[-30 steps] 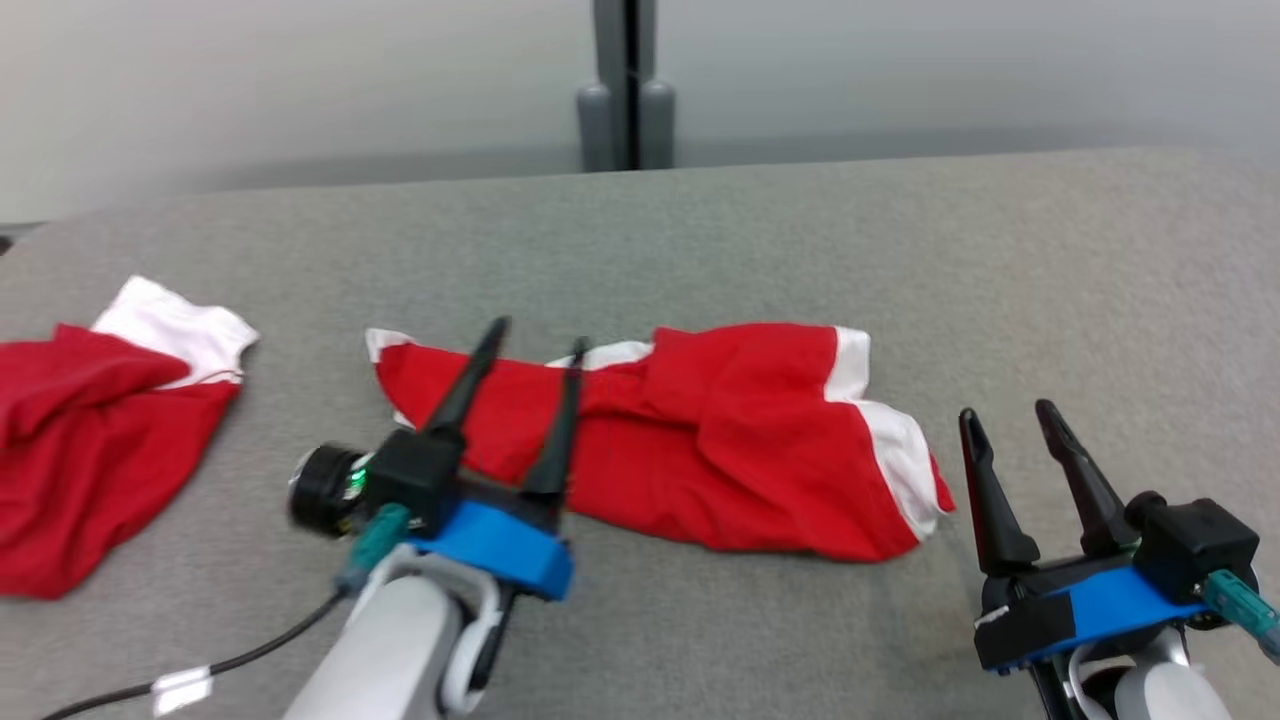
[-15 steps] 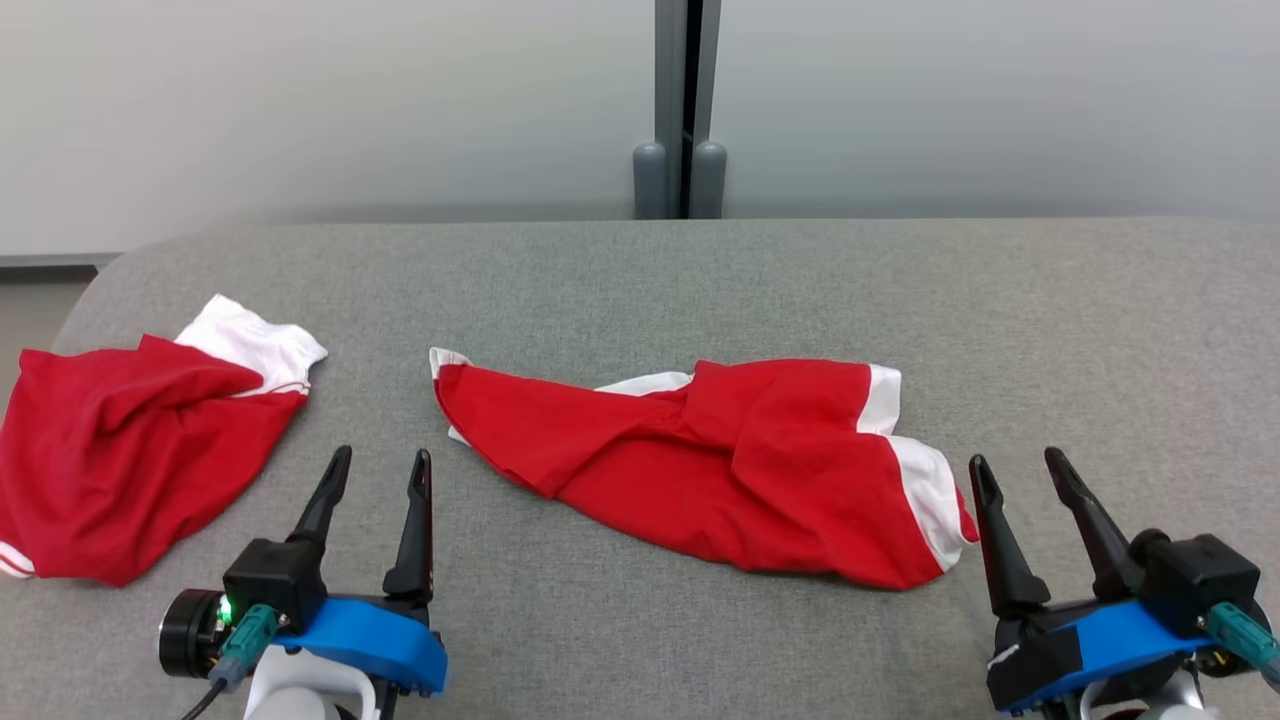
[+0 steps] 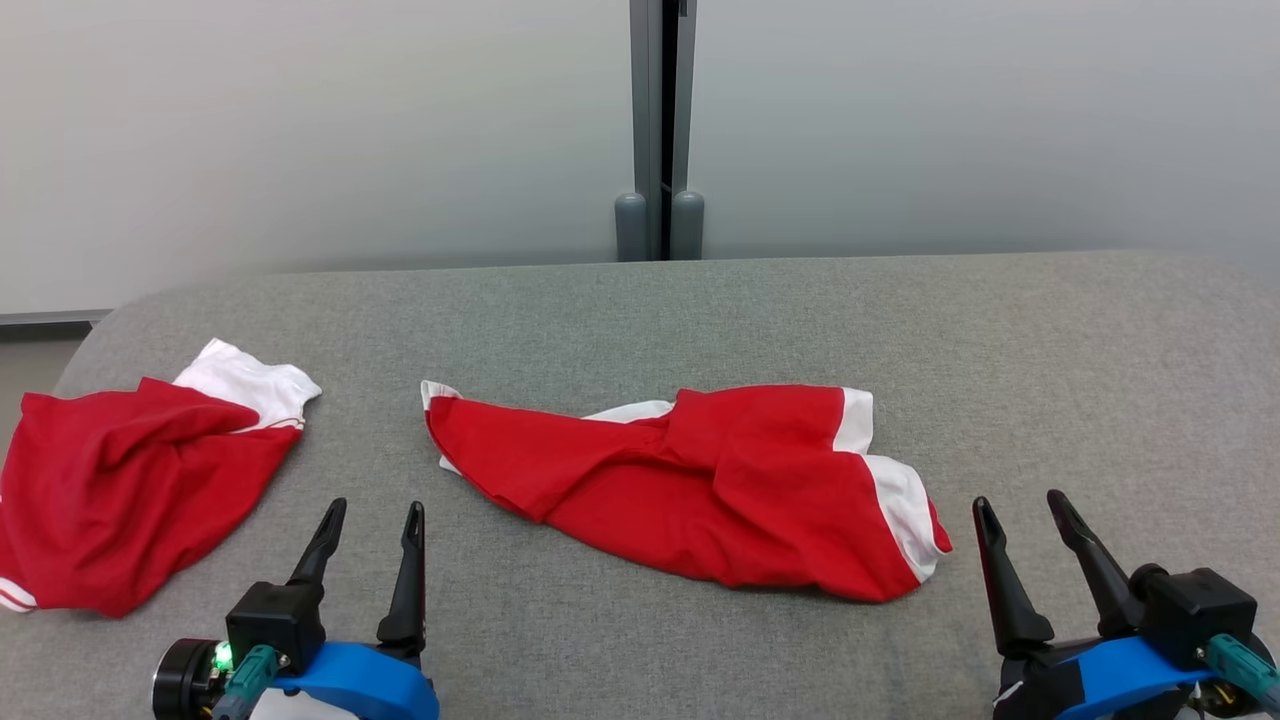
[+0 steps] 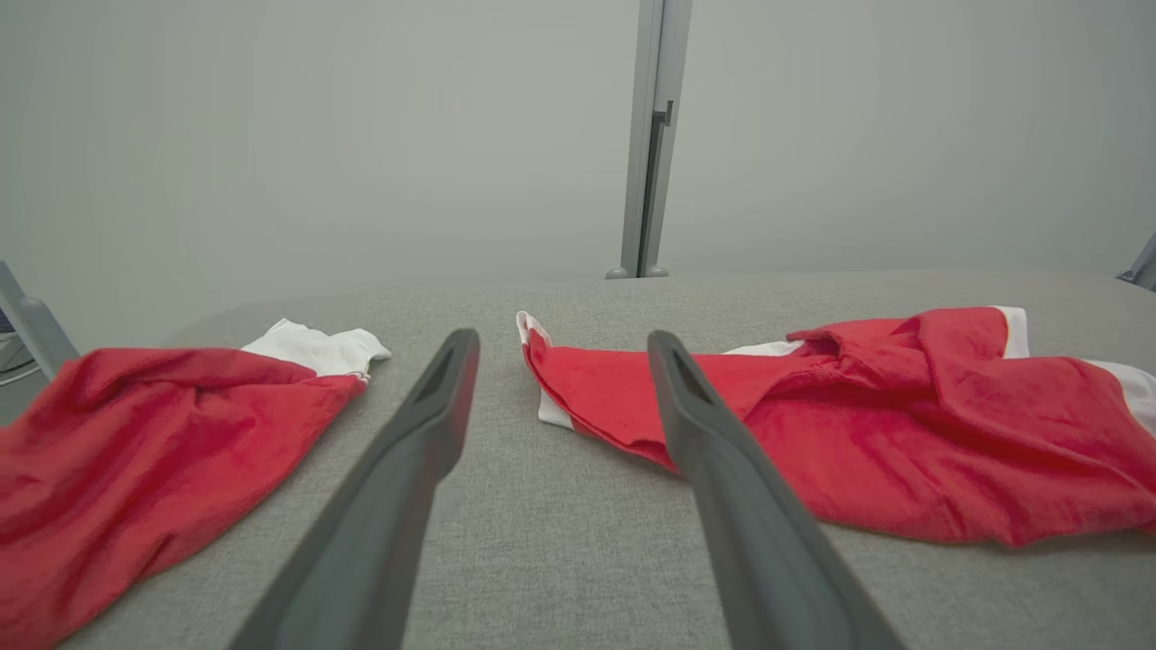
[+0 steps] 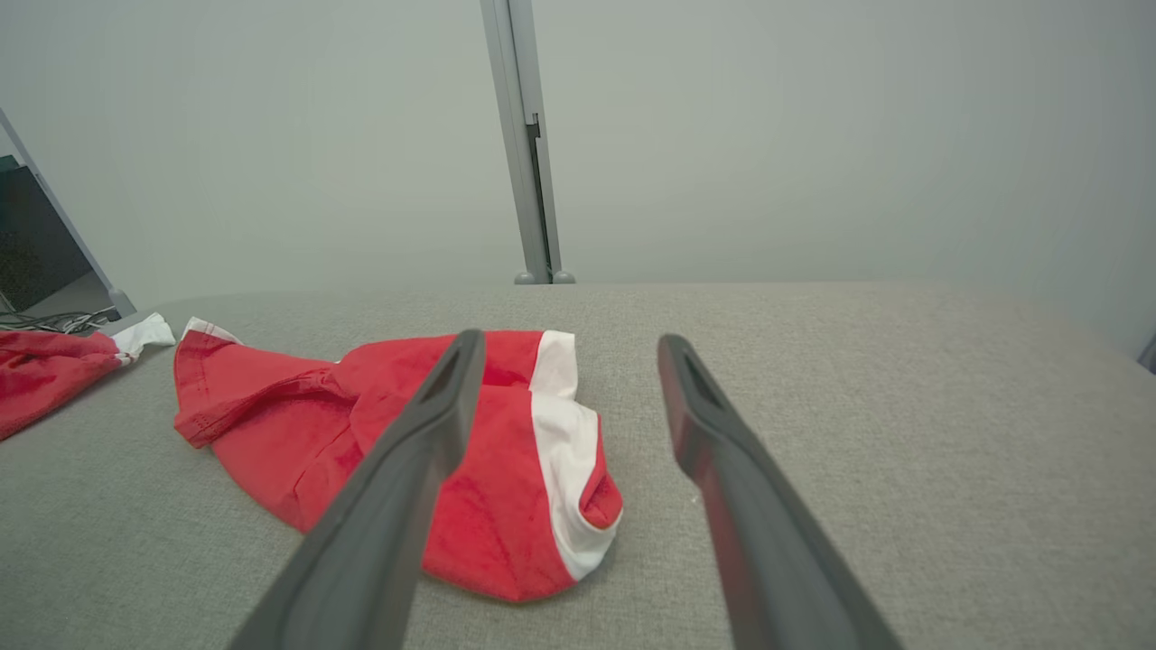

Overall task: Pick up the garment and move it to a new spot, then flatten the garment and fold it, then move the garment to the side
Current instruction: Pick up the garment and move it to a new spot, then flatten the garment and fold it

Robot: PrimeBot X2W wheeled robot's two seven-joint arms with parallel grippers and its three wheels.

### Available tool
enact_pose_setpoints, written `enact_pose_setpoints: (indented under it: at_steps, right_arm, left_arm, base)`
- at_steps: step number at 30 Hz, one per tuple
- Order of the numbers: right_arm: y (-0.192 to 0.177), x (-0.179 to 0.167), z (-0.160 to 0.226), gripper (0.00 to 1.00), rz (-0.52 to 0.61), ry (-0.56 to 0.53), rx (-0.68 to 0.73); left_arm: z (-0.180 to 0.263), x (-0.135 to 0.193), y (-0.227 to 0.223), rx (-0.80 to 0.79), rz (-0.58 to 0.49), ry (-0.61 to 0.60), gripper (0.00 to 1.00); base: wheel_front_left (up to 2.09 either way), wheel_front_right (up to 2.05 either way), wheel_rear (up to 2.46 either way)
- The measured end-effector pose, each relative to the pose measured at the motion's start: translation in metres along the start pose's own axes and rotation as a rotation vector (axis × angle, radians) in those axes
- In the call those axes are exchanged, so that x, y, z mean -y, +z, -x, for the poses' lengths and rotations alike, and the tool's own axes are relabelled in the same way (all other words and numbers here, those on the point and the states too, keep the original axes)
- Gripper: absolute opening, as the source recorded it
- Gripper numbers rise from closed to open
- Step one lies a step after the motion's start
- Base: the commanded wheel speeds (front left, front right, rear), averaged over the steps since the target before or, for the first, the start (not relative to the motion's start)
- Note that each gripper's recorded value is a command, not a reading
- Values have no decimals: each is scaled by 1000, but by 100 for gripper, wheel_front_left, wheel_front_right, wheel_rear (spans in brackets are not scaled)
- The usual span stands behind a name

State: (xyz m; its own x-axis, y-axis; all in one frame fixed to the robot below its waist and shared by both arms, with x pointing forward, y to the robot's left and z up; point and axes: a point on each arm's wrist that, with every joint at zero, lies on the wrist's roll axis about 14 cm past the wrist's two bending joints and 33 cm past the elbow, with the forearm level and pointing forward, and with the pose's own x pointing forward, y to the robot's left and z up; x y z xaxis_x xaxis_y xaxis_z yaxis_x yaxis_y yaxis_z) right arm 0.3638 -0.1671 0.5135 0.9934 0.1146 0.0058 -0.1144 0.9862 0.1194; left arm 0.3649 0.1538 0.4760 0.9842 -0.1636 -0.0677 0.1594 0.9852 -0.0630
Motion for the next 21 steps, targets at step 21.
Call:
enact_pose_setpoints:
  at_steps: [21]
  right_arm:
    - [-15,-4,-3,100,-3,12,-55]
  left_arm:
    - [-5,-4,2,0,-3,15,100]
  base:
    - [0,0,0]
